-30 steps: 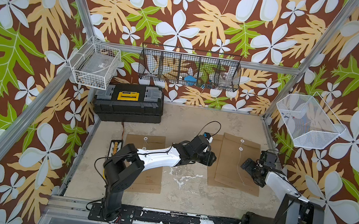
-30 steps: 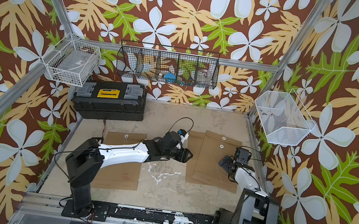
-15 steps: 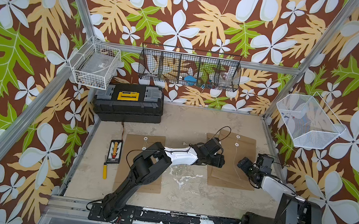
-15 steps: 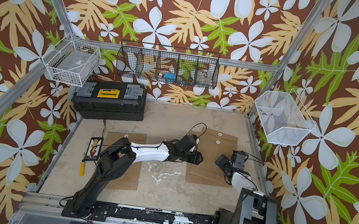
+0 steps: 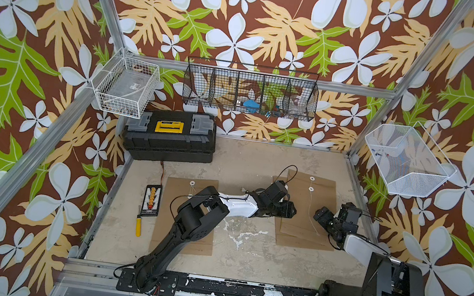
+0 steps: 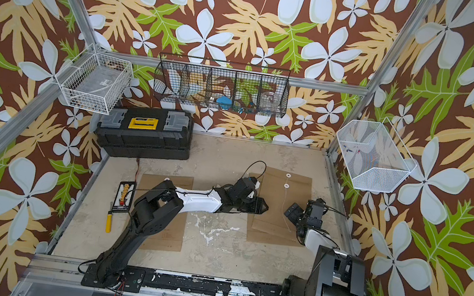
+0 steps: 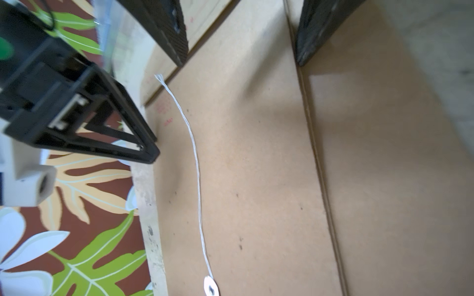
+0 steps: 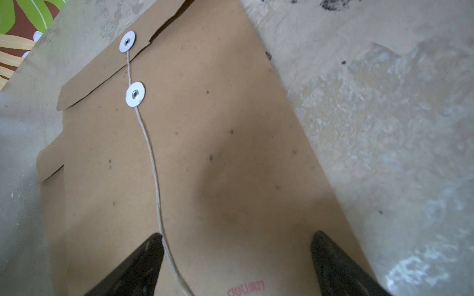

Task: Close the mouth of the file bag
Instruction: Pick up the file bag from the center of the board.

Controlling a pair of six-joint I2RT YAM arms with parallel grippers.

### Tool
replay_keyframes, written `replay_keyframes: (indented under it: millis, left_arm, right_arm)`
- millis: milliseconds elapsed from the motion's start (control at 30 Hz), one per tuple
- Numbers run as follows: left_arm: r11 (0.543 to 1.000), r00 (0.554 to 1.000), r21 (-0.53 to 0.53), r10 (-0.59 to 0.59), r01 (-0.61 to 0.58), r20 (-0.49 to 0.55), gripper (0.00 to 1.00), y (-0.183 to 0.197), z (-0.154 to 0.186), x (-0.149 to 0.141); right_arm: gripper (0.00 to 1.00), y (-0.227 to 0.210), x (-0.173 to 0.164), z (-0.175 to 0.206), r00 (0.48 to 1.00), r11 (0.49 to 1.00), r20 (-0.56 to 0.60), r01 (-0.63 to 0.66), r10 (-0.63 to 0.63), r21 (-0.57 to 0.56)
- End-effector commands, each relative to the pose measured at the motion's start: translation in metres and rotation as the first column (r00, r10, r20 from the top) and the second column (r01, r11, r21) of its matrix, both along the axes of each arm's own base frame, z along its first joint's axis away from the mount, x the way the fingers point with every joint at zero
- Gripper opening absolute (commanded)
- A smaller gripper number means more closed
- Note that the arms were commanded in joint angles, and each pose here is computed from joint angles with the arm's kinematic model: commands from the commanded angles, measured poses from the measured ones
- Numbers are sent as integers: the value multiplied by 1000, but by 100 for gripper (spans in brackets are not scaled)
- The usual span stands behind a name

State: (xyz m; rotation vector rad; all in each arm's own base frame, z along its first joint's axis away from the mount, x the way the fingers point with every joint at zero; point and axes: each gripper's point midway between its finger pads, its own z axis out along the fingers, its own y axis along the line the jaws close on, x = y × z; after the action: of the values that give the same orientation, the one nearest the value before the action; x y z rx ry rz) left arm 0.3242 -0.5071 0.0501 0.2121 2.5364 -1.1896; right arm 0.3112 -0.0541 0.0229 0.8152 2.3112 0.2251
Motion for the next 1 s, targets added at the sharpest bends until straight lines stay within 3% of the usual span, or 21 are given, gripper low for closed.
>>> replay_keyframes:
  millis: [0,167,233,533,733,867,967]
  left_arm:
    - [975,991,-209,-91,69,-96,66,-16,41,-18]
    - [886,997,-463,-45,9,-66,64,-3,107,-15]
    - [866,996,-500,-58,18,-66,63,-4,115,-18]
    - [967,992,-253,-57,27,-111,55,0,37,-17]
    - [971,983,-237,-58,15,-176,44,2,13,-22]
    - [970,988,-241,-55,19,-145,25,2,17,-16]
    - [967,996,-248,-77,62,-52,3,-1,32,-9]
  right_arm:
    - [91,32,-64,-44,958,985,-282,8,42,173]
    - [90,34,-65,-45,957,984,-284,-1,52,179]
    - [90,34,-65,-44,957,984,-283,-4,56,180]
    - [90,36,-64,-44,958,982,-278,-14,67,188]
    - [89,38,-64,-44,958,981,-277,-16,71,196]
    - [88,40,-61,-40,960,978,-265,-35,90,204]
    - [88,43,-51,-23,970,975,-216,-67,114,213]
